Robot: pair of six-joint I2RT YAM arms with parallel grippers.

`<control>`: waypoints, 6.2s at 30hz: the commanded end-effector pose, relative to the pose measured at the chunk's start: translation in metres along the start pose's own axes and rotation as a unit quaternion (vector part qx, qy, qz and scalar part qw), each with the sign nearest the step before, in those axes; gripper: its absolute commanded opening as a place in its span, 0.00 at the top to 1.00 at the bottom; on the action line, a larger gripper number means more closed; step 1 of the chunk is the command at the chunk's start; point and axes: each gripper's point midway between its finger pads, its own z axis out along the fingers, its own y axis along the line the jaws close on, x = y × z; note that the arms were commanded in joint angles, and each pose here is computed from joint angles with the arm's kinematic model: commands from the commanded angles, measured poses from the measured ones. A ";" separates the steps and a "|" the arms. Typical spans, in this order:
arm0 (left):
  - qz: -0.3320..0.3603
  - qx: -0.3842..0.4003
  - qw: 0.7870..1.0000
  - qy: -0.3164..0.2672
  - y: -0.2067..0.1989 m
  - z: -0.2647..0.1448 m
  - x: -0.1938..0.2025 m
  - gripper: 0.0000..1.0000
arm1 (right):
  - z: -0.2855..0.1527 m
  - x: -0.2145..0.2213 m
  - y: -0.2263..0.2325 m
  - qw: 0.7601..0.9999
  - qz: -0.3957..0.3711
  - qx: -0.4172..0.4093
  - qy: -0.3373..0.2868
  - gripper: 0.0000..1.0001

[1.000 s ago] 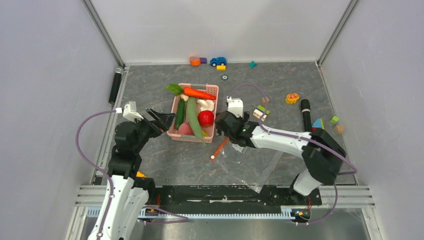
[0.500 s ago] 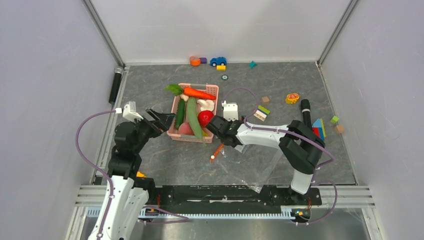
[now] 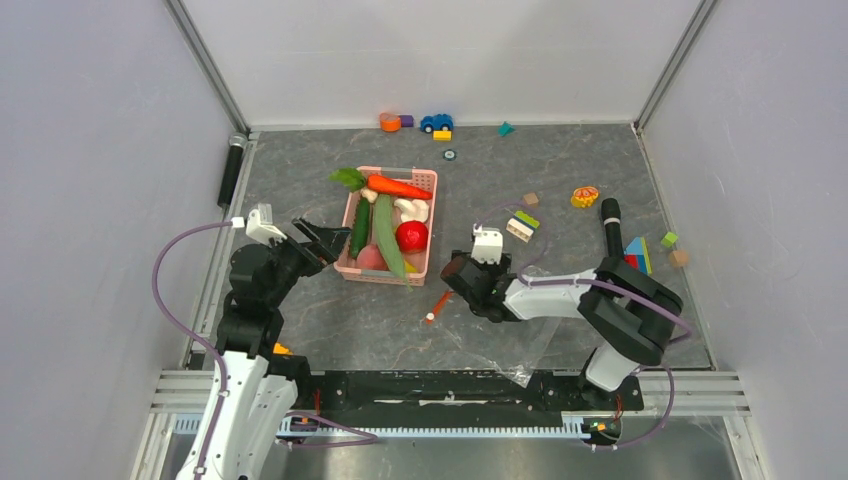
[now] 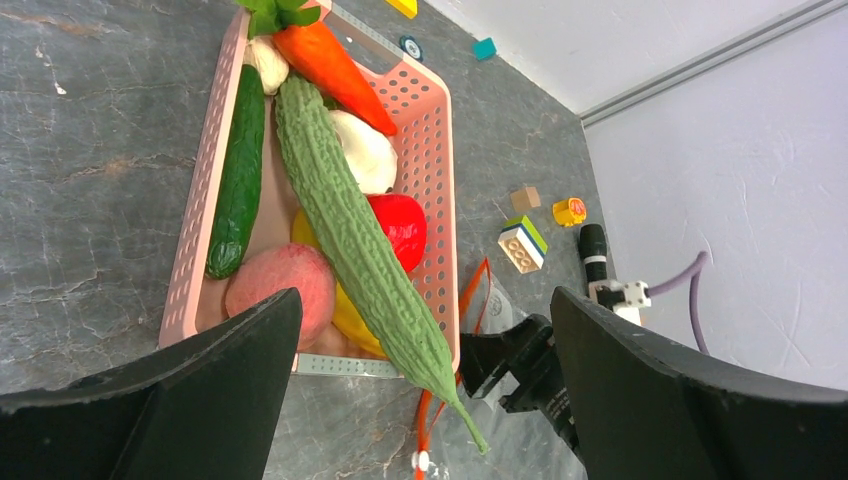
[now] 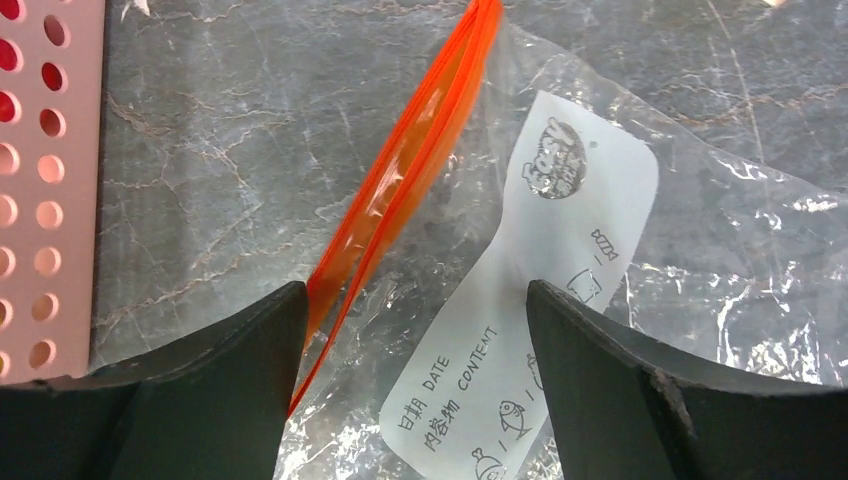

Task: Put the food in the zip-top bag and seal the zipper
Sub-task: Pick up the zipper food storage bag at the center of the board, then open the zipper of the food storage bag, then pick up the fake vegetable from the bin.

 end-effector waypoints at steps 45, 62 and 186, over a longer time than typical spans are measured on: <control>0.063 0.175 0.967 0.175 -0.115 0.002 0.088 0.00 | -0.174 -0.112 0.079 0.833 -0.140 -0.470 -0.258 0.99; 0.149 0.085 0.949 0.263 -0.105 0.040 0.166 0.79 | -0.192 -0.095 0.065 0.811 -0.116 -0.511 -0.259 0.96; 0.194 -0.217 0.937 0.194 -0.009 0.050 0.121 0.00 | -0.081 -0.083 -0.044 0.985 0.037 -0.098 -0.137 1.00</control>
